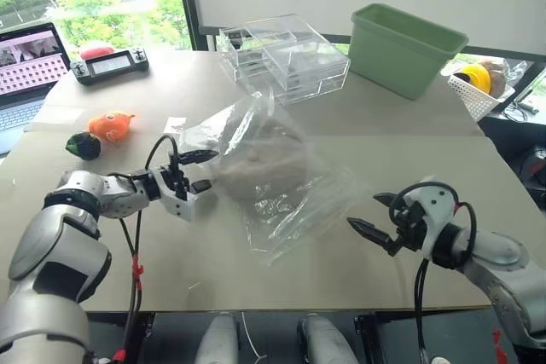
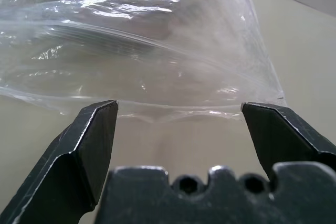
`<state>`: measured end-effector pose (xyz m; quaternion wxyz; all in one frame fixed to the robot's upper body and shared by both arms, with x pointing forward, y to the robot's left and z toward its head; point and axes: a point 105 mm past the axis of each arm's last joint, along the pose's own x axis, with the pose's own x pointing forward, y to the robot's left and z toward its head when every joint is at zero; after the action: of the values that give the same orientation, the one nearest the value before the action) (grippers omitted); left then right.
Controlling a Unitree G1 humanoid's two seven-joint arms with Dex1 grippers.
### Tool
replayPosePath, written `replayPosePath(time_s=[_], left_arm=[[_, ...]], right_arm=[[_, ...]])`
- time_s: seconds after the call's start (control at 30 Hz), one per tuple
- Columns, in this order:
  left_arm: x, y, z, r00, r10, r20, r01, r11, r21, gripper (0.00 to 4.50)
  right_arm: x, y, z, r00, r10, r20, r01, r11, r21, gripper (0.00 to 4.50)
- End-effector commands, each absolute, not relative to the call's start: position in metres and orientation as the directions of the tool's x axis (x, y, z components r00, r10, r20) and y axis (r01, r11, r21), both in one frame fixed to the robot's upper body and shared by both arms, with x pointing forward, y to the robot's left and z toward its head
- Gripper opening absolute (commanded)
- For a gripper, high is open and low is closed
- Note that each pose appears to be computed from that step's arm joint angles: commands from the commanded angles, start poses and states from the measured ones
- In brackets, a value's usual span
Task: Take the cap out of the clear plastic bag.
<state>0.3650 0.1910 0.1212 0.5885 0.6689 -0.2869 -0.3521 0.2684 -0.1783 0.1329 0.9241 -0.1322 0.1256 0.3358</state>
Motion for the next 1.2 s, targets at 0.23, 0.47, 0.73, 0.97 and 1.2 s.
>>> replayPosePath(time_s=[0.23,0.47,0.73,0.97,1.2], left_arm=[[0.325,0.187,0.144,0.432,-0.902,-0.015,0.158,0.059,0.986,4.48],[0.269,0.146,0.132,0.135,-0.99,0.05,0.283,0.087,0.955,4.48],[0.264,0.118,0.107,0.139,-0.99,-0.017,0.338,0.031,0.941,4.48],[0.265,0.096,0.095,0.127,-0.991,-0.04,0.35,0.007,0.937,4.48],[0.266,0.095,0.097,0.116,-0.992,-0.042,0.348,0.001,0.938,3.64]], right_arm=[[0.273,-0.174,0.141,0.729,0.62,-0.289,-0.679,0.709,-0.193,4.5],[0.277,-0.173,0.14,0.726,0.625,-0.286,-0.682,0.707,-0.185,4.5],[0.272,-0.179,0.144,0.748,0.601,-0.282,-0.658,0.728,-0.194,4.5],[0.263,-0.184,0.148,0.774,0.567,-0.282,-0.626,0.753,-0.202,4.5],[0.258,-0.186,0.148,0.786,0.548,-0.286,-0.608,0.768,-0.2,4.5]])
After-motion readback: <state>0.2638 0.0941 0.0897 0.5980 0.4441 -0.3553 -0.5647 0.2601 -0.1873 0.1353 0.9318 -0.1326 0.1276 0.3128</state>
